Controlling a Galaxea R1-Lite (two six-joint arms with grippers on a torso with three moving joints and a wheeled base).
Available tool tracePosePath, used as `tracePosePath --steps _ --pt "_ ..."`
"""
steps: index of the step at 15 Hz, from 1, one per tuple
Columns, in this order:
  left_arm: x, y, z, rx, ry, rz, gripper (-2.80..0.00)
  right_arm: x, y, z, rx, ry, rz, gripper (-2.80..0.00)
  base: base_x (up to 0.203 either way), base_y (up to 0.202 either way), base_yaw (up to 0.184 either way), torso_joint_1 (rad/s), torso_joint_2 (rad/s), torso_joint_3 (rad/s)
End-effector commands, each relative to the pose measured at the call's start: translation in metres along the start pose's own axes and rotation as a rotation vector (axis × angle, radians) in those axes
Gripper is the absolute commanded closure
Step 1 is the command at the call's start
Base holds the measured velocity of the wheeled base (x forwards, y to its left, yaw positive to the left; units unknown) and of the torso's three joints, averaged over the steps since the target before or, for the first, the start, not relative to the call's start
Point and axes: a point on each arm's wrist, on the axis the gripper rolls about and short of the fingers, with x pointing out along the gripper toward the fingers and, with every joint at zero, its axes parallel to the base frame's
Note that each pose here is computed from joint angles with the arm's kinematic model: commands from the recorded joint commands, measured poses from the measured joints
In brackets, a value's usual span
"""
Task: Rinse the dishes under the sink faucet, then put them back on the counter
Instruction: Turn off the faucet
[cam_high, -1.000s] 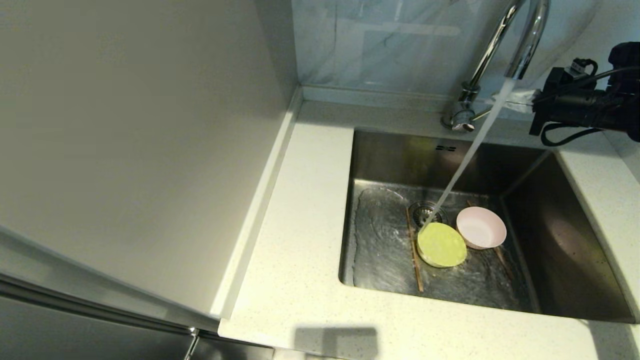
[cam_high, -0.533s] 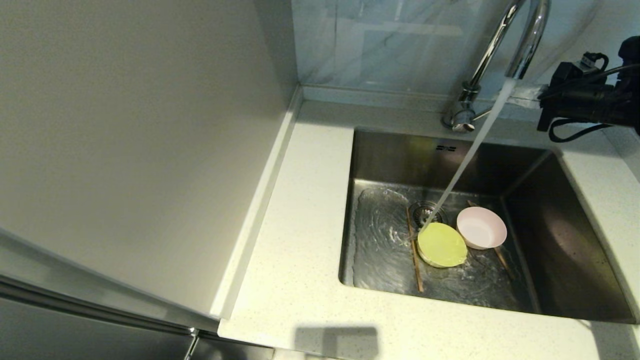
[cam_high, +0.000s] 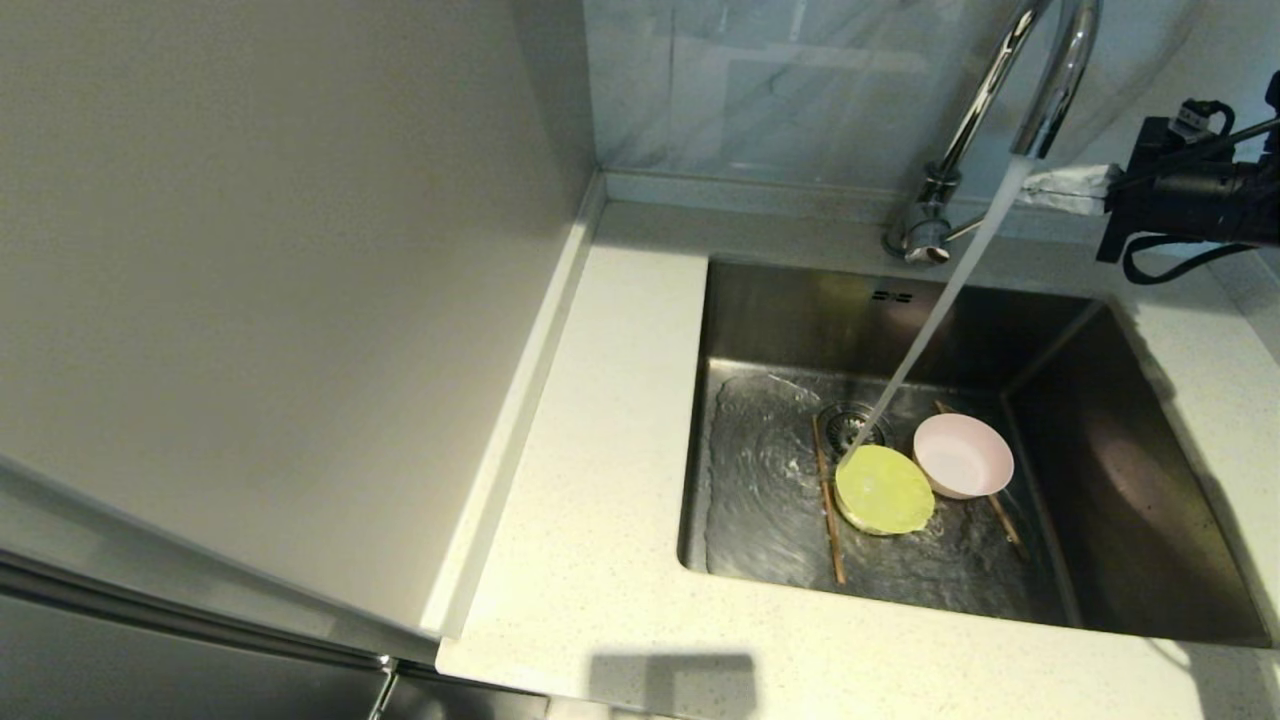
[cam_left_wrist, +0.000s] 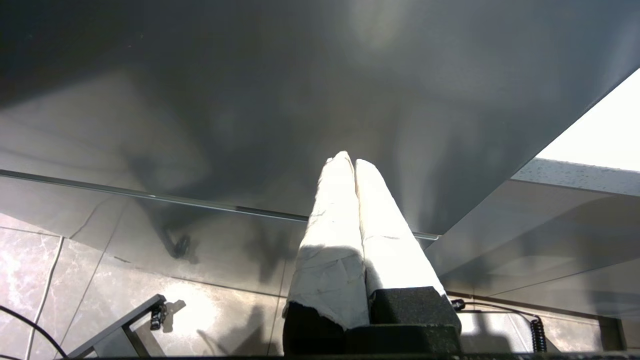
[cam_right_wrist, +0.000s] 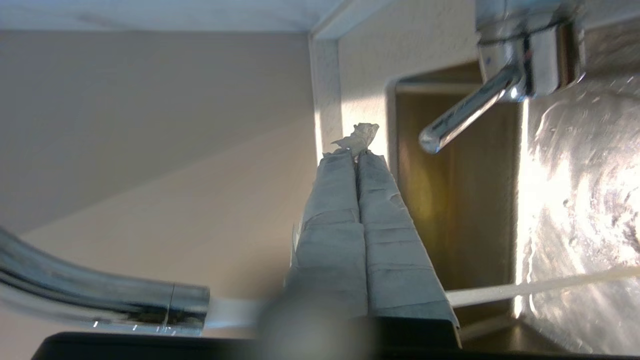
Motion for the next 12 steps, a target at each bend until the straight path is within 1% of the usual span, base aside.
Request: tracePosePath --steps 1,6,7,12 --pt "0.000 0.000 0.000 0.000 -0.004 0.000 0.00 0.001 0.000 -0.001 0.009 0.023 0.010 0.00 0.000 0.000 0.000 0.000 0.00 0.000" --pt "0.000 0.000 0.000 0.000 -0.004 0.000 0.00 0.014 -0.012 -0.006 0.039 0.069 0.010 0.00 0.000 0.000 0.000 0.000 0.00 0.000" --pt "0.000 0.000 0.000 0.000 -0.004 0.000 0.00 0.019 -0.017 -0.007 0.050 0.078 0.006 0.00 0.000 0.000 0.000 0.000 0.00 0.000" --pt "0.000 0.000 0.000 0.000 -0.004 0.000 0.00 0.030 -0.030 -0.009 0.072 0.097 -0.002 0.00 0.000 0.000 0.000 0.000 0.00 0.000"
